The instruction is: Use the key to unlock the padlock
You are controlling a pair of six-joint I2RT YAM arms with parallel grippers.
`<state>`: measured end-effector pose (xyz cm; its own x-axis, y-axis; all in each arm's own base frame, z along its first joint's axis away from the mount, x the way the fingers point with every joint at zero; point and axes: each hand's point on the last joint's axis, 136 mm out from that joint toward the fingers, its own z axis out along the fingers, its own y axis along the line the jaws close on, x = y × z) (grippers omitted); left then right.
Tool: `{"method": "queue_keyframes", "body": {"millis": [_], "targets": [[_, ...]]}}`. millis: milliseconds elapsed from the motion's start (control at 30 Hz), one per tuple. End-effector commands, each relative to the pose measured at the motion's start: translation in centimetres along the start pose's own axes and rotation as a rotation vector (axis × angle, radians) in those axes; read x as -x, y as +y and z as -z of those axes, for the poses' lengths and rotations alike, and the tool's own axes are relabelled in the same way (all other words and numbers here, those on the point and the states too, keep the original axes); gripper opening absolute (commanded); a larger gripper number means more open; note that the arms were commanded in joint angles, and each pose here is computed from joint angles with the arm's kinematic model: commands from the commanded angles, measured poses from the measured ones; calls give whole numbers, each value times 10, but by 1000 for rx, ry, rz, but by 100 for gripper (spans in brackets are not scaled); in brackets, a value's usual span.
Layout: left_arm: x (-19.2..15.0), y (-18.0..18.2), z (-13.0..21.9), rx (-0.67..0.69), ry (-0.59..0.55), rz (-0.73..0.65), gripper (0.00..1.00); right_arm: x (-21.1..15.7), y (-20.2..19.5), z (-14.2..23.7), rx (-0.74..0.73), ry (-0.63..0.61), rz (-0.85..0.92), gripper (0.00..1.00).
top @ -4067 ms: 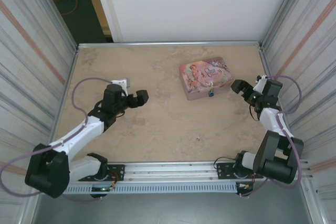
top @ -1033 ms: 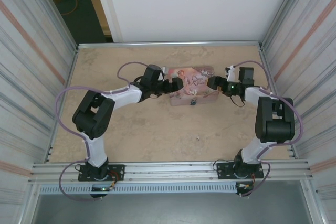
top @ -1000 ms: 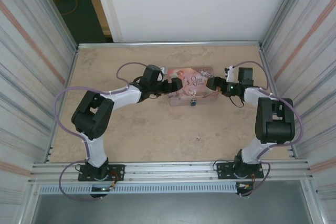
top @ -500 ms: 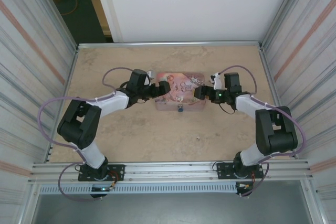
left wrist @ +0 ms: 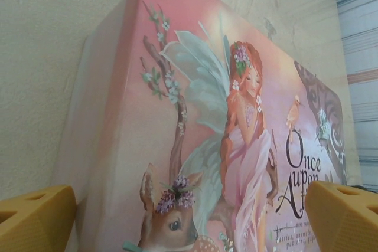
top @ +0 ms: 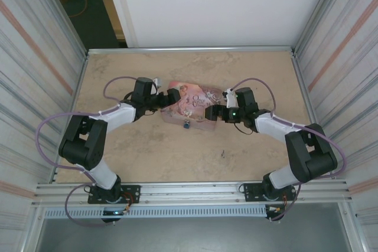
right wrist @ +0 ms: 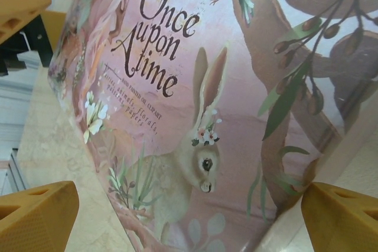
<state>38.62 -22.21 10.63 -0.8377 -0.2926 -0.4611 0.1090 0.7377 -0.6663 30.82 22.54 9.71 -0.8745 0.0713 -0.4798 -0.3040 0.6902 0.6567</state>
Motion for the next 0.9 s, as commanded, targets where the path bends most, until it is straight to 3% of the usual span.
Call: {"method": "queue_keyframes", "body": {"millis": [0, 267, 867], "targets": [[-10, -34, 5, -133, 48, -50, 99, -14, 28, -5, 70, 22, 12, 95], [-9, -18, -3, -89, 52, -21, 99, -26, 34, -13, 40, 21, 6, 95], [0, -21, 5, -73, 30, -51, 99, -17, 25, -3, -58, -7, 44, 99]]}}
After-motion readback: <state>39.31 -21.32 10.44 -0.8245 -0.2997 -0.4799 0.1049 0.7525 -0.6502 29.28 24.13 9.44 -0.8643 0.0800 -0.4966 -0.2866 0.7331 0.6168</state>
